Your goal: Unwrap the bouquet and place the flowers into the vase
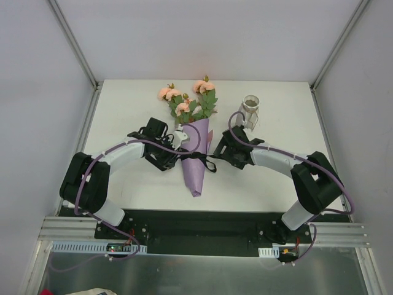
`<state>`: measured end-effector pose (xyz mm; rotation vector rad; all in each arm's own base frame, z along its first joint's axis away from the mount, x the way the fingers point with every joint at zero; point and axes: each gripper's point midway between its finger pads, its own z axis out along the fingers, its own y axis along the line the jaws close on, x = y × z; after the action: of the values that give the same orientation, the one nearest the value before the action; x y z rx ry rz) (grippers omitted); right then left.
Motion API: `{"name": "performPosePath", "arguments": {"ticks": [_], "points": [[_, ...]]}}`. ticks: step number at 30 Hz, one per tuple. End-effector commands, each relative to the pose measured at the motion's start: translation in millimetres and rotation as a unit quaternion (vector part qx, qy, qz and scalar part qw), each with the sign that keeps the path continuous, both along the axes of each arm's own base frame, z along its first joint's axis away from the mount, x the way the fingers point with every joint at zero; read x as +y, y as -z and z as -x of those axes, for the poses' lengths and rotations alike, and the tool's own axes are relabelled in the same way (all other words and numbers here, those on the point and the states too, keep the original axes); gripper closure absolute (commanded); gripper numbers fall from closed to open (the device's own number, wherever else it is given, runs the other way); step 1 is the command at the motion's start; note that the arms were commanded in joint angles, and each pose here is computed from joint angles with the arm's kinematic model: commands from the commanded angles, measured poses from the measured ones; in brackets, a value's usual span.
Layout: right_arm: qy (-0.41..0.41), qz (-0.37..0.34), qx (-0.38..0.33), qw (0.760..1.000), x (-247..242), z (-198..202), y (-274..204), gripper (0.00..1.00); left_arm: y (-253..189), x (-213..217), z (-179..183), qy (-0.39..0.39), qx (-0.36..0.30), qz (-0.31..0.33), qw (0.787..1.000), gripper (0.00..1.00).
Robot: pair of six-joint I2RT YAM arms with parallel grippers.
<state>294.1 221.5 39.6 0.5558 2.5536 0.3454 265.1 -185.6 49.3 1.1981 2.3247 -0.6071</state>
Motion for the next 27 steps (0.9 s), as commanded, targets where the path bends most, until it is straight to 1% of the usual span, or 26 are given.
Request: {"name": "performPosePath", "arguments": {"ticks": [1, 6, 8, 9, 15, 20, 24, 27], "points": [[0.031, -0.034, -0.024, 0.999, 9.0, -11.4, -18.2, 0.13, -1.1, 0.7, 0.6, 0.01, -0.02, -0.008, 1.0, 0.74], [0.069, -0.038, -0.059, 0.995, 1.8, -23.9, -35.8, 0.12, 0.6, 0.7, 3.4, 0.012, -0.019, -0.01, 1.0, 0.75], [0.08, -0.04, -0.061, 0.994, 2.8, -27.3, -36.6, 0.12, 0.7, 0.2, 4.3, 0.012, -0.018, -0.011, 1.0, 0.76], [0.084, -0.044, -0.061, 0.994, 4.1, -28.7, -37.0, 0.12, 0.8, 0.4, 4.7, 0.012, -0.019, -0.012, 1.0, 0.78], [0.111, -0.068, -0.035, 0.991, 13.3, -26.4, -25.9, 0.15, -2.2, -0.2, 5.0, 0.01, -0.022, -0.01, 1.0, 0.82], [0.109, -0.085, -0.032, 0.99, 26.4, -22.5, -26.5, 0.15, -2.4, -0.2, 6.3, 0.01, -0.023, -0.011, 1.0, 0.83], [0.11, -0.101, -0.017, 0.989, 40.1, -24.6, -23.4, 0.17, -3.9, -0.7, 6.2, 0.011, -0.027, -0.012, 1.0, 0.83], [0.108, -0.105, -0.008, 0.989, 49.0, -25.6, -19.3, 0.23, -5.2, -0.8, 5.5, 0.01, -0.029, -0.012, 0.999, 0.83]]}}
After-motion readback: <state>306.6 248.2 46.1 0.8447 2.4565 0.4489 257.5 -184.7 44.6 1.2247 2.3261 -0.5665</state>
